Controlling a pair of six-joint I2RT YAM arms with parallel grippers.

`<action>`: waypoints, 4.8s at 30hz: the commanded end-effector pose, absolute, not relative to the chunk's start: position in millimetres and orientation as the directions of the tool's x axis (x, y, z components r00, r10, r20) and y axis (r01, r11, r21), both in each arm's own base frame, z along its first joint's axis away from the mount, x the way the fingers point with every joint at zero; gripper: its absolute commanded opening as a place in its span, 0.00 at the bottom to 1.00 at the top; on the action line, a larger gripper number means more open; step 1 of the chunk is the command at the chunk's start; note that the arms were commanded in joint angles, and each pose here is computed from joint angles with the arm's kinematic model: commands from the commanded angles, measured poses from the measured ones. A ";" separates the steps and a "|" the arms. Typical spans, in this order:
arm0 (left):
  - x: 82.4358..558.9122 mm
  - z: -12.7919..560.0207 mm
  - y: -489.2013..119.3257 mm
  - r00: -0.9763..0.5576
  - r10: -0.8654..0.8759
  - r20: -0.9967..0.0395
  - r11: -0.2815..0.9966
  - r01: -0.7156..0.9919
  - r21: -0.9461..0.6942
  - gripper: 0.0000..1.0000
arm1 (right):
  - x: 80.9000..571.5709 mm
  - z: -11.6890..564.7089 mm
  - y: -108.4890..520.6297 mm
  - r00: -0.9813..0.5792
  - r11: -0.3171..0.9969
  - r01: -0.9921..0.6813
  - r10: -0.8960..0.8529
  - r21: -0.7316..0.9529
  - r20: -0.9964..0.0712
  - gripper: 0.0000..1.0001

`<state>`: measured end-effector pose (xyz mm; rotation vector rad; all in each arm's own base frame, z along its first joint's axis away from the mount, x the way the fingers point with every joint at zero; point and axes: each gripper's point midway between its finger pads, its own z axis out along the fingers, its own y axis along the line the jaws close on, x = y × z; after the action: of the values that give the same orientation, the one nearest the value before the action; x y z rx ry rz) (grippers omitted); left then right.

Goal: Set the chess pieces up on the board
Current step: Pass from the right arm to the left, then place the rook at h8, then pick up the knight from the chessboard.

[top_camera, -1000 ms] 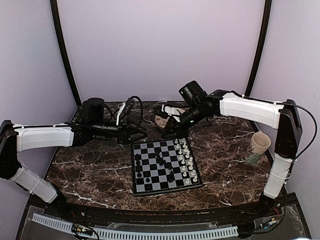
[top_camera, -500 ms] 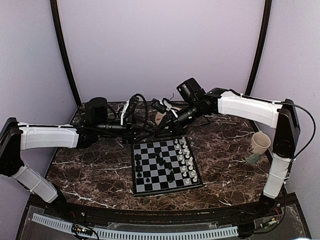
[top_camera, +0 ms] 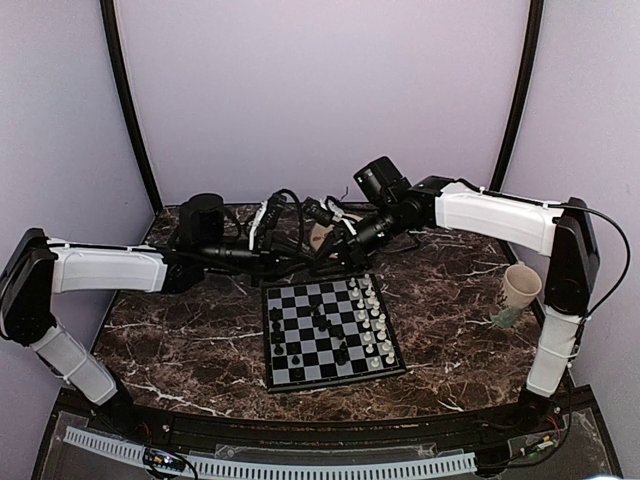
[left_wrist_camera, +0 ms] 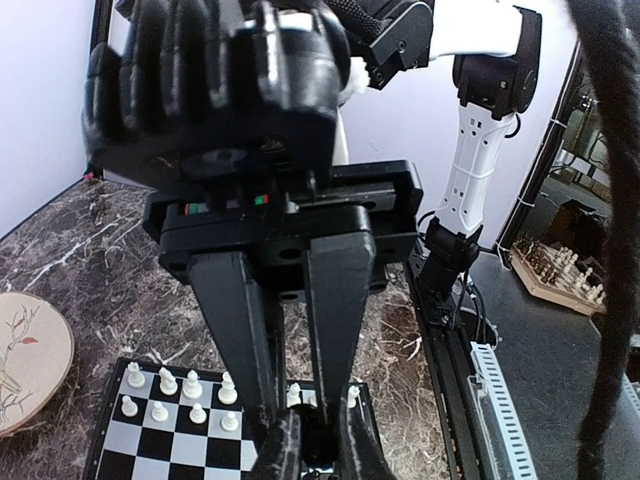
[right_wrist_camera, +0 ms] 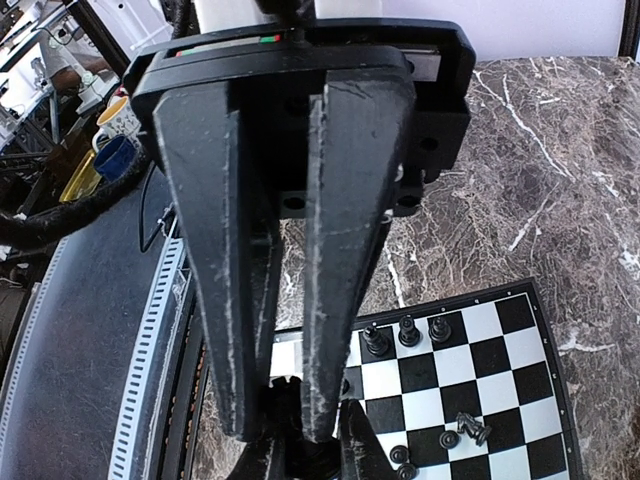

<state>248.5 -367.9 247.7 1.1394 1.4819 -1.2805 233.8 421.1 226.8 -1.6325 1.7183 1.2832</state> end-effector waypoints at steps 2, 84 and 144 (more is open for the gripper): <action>246.9 260.9 -373.7 -0.197 0.092 -0.976 0.020 0.980 -0.196 0.08 | 233.9 235.8 426.0 -0.190 -0.150 -0.941 -0.505 0.303 -0.842 0.07; 373.4 227.4 -274.8 -0.293 0.353 -0.889 0.695 0.718 0.039 0.54 | 307.7 188.3 310.9 -0.135 0.223 -0.974 -0.711 -0.039 -0.691 0.40; 379.5 240.4 -246.2 -0.514 0.094 -0.852 0.698 0.645 -0.312 0.65 | 292.6 4.3 407.9 0.305 -0.350 -0.934 -0.881 0.065 -0.363 0.43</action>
<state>382.2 -244.8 228.8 0.5668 2.0558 -0.7447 316.0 412.3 39.7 -2.2955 1.6410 0.4768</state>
